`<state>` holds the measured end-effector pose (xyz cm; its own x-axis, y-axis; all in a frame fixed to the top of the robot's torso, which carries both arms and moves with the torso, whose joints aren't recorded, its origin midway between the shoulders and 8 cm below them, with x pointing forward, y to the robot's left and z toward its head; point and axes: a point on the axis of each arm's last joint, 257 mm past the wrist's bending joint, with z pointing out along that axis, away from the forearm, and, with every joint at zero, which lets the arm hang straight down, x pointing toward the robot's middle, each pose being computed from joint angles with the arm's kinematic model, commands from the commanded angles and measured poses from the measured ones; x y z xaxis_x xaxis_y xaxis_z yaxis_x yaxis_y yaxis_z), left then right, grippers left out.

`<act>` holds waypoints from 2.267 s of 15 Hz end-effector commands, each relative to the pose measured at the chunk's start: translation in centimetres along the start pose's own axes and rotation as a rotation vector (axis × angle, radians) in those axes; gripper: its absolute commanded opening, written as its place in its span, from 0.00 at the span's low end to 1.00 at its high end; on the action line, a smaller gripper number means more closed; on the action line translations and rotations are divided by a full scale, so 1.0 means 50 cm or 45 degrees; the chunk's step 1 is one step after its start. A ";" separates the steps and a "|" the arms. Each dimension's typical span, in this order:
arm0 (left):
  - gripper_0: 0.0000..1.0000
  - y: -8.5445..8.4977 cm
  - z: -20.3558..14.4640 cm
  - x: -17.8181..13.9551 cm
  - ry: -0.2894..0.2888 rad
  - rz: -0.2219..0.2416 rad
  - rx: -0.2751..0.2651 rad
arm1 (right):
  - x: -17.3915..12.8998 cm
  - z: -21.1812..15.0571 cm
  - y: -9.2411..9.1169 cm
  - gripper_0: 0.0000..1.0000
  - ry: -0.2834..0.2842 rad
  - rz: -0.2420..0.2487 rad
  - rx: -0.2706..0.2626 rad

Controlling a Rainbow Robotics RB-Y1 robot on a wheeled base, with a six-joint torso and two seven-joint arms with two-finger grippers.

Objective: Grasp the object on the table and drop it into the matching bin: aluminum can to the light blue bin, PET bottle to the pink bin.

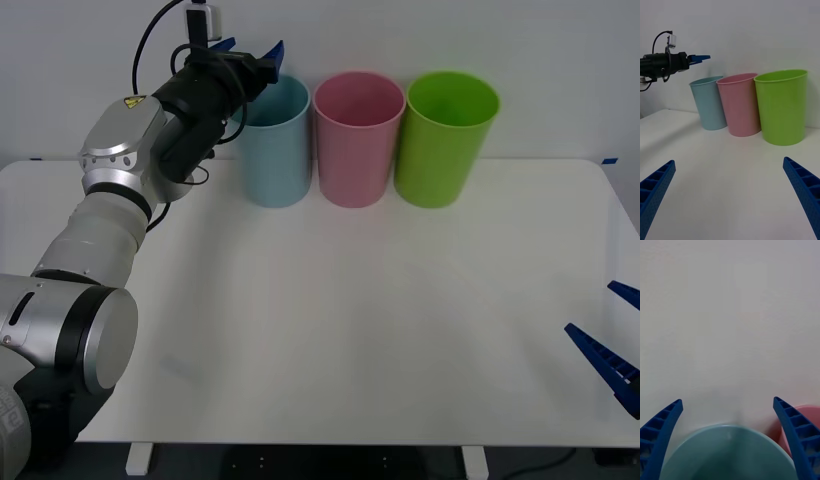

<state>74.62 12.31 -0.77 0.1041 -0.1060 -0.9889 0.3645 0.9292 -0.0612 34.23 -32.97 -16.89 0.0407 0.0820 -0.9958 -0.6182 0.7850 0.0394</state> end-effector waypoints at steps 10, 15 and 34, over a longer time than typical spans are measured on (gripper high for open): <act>1.00 -0.016 -0.028 0.014 -0.017 -0.104 0.128 | 0.000 0.000 0.000 1.00 0.000 0.000 0.000; 1.00 -0.035 -0.076 0.011 -0.068 -0.181 0.250 | 0.000 0.000 0.000 1.00 0.000 0.000 0.000; 1.00 0.047 -0.465 0.059 -0.129 0.041 0.459 | 0.000 0.000 0.000 1.00 0.000 0.000 0.000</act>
<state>54.81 22.04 -6.77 0.1991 -0.1538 -0.9678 0.6642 0.7474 0.0179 34.23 -32.97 -16.89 0.0406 0.0821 -0.9958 -0.6182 0.7850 0.0395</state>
